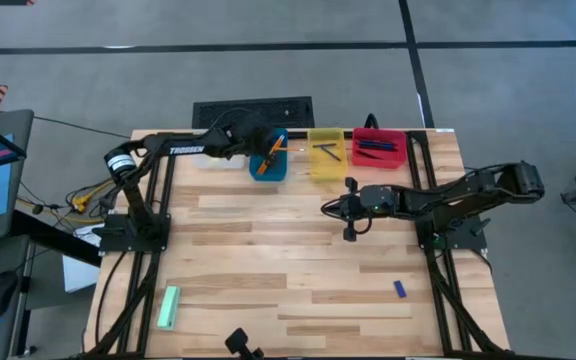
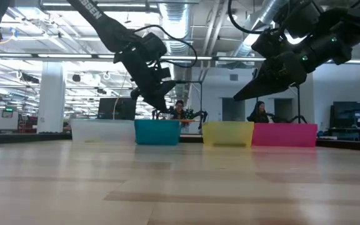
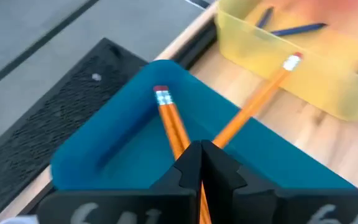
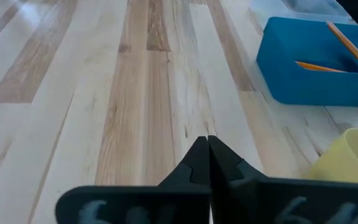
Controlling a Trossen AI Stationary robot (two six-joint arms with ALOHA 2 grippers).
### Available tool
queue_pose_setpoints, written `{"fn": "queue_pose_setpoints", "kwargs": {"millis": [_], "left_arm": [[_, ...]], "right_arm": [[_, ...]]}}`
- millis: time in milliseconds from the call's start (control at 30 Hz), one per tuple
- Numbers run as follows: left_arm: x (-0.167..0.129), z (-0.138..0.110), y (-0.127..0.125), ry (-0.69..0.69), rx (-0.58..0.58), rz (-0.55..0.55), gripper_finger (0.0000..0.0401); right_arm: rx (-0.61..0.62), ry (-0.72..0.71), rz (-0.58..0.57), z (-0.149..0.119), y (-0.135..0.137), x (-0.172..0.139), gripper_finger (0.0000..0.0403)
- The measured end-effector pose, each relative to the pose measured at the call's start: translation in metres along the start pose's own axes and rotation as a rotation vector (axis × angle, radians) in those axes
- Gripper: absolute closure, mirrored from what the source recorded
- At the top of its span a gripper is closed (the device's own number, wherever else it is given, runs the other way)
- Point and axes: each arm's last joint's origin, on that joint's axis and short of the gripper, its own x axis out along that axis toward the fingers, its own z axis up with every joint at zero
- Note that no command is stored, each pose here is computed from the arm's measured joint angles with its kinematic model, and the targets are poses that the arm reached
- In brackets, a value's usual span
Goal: Sort crayons/erasers/pens/pencils in bins
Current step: Put the orange pencil into the blue bin
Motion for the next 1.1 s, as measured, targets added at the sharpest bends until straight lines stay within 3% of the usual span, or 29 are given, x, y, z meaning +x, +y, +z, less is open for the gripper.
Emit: {"fn": "queue_pose_setpoints", "kwargs": {"millis": [267, 400, 567, 667, 1100], "left_arm": [[-0.004, 0.0, -0.003, 0.037, 0.189, -0.117, 0.0388], [-0.006, 0.001, -0.002, 0.078, 0.335, -0.104, 0.0341], [-0.005, 0.001, -0.002, 0.07, 0.441, -0.037, 0.0259], [-0.004, -0.001, -0.006, 0.08, 0.52, 0.025, 0.0231], [0.024, -0.018, -0.012, 0.151, 0.69, 0.125, 0.0254]], "right_arm": [[0.0, 0.0, 0.0, 0.0, 0.0, 0.0, 0.04], [0.0, 0.0, 0.0, 0.0, 0.0, 0.0, 0.0399], [-0.003, 0.0, -0.001, 0.0, 0.0, 0.0, 0.0397], [-0.015, -0.001, -0.001, 0.0, 0.0, 0.0, 0.04], [-0.017, 0.006, -0.004, -0.001, -0.001, 0.0, 0.04]]}}
